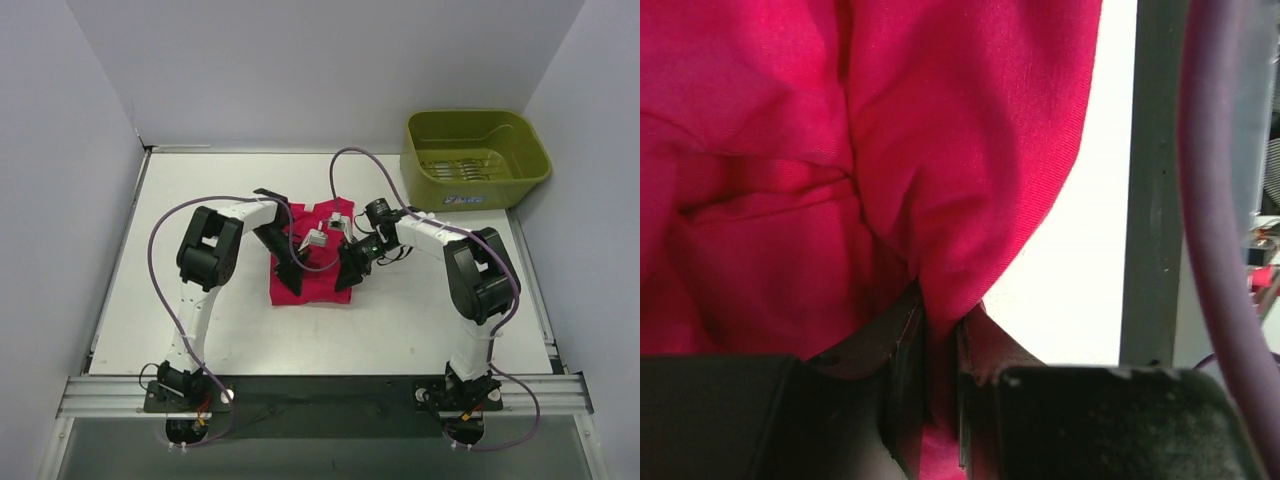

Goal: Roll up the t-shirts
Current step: Roll the T-shirt to the center of the board.

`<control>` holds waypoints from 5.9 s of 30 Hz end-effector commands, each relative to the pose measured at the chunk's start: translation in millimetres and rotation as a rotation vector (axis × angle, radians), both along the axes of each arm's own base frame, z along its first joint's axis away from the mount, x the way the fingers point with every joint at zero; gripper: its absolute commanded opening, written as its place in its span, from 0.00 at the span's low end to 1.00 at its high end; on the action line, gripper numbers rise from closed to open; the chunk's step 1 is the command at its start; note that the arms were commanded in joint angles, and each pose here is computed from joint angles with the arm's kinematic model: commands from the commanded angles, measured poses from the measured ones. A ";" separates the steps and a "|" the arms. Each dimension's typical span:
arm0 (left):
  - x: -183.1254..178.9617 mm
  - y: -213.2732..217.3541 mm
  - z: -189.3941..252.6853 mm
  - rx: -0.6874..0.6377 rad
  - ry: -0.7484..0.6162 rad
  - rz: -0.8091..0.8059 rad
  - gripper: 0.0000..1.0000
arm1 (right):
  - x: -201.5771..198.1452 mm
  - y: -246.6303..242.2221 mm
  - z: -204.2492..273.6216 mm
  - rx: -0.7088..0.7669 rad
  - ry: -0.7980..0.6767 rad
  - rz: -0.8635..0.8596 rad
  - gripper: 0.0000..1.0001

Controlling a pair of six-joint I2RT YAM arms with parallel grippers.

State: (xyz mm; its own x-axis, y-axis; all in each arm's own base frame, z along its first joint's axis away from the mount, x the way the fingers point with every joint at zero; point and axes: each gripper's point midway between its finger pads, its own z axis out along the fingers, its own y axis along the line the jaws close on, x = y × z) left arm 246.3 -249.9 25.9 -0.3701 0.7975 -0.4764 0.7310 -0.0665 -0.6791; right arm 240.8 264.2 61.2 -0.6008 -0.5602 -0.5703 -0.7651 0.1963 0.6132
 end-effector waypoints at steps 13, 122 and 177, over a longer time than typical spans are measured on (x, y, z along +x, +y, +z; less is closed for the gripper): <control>-41.8 2.7 57.3 -0.078 0.058 -0.061 0.17 | 52.4 -57.5 55.3 -0.083 -0.769 -0.232 0.62; 5.8 65.2 106.1 -0.033 -1.308 0.472 0.97 | -57.3 -22.4 -87.9 -0.239 0.596 -0.345 0.02; 16.1 7.2 -45.3 -0.069 -1.588 -0.362 0.37 | -40.7 -43.5 -84.5 -0.262 0.879 -0.461 0.23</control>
State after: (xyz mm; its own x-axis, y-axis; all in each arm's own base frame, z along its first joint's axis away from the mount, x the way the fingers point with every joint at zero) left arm 293.6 -260.9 25.9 0.6930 0.7040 -0.1556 0.4257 -0.2252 0.8764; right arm 227.5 247.3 13.9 -0.9570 -0.2895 0.0183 -0.0771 0.3147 0.9461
